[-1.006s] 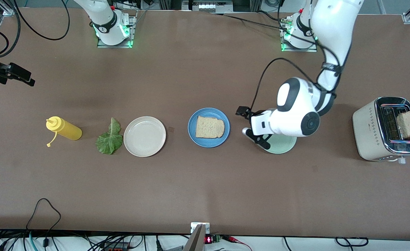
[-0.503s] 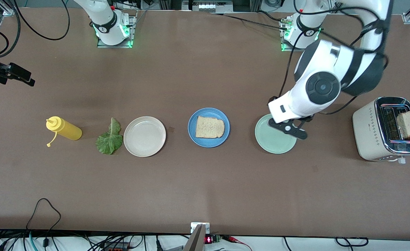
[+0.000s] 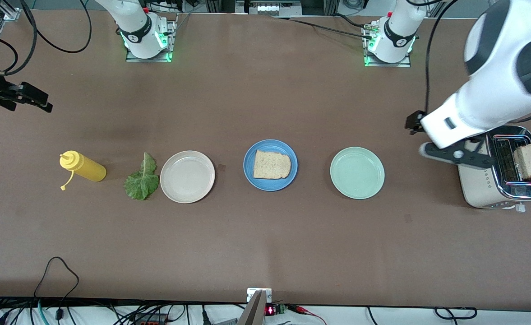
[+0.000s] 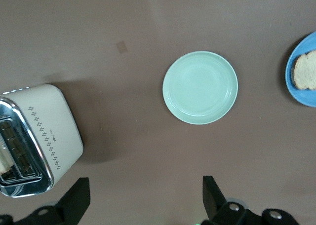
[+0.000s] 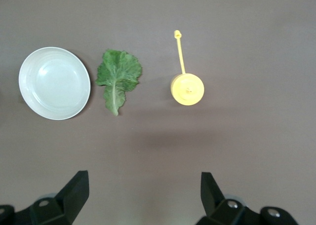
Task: Make sandwich in blue plate with both arms
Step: 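Release the bread onto the blue plate and withdraw the left gripper, then reach the right gripper down to the lettuce leaf and grasp its stem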
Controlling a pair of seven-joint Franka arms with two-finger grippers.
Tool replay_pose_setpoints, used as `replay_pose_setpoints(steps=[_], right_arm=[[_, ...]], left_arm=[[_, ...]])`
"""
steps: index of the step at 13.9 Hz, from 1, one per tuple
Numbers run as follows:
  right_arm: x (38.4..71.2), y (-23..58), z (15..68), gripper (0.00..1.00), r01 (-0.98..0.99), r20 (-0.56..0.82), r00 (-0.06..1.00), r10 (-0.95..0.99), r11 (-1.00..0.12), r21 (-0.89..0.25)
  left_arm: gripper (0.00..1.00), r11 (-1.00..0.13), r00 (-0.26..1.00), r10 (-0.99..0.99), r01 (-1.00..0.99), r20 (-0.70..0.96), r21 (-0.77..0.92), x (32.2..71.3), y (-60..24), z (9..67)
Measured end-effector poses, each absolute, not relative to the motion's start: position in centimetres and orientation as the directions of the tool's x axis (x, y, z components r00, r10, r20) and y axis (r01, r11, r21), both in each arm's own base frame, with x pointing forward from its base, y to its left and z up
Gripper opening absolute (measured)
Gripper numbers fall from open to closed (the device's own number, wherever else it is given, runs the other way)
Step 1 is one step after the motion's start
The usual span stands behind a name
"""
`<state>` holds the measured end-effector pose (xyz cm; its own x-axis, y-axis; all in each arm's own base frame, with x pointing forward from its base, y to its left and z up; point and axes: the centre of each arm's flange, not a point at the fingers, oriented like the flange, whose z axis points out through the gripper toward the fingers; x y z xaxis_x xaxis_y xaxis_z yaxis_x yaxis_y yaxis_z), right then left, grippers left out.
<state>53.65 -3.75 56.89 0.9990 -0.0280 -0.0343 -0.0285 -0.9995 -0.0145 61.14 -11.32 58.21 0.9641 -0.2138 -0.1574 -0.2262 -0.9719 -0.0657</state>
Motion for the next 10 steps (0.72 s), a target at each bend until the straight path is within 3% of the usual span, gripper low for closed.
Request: replay_pose_setpoints(steps=[4, 10], right_arm=[[56.8, -1.0, 52.4, 1.0, 0.018, -0.056, 0.998, 0.018, -1.0, -0.003], [61.3, 5.5, 41.8, 1.0, 0.114, -0.11, 0.988, 0.112, -0.993, 0.02]], left_arm=[[1.0, -0.989, 0.987, -0.138, -0.142, -0.082, -0.038, 59.4, -5.1, 59.9], [1.0, -0.987, 0.984, -0.16, -0.162, -0.082, -0.02, 54.2, -6.0, 60.2]])
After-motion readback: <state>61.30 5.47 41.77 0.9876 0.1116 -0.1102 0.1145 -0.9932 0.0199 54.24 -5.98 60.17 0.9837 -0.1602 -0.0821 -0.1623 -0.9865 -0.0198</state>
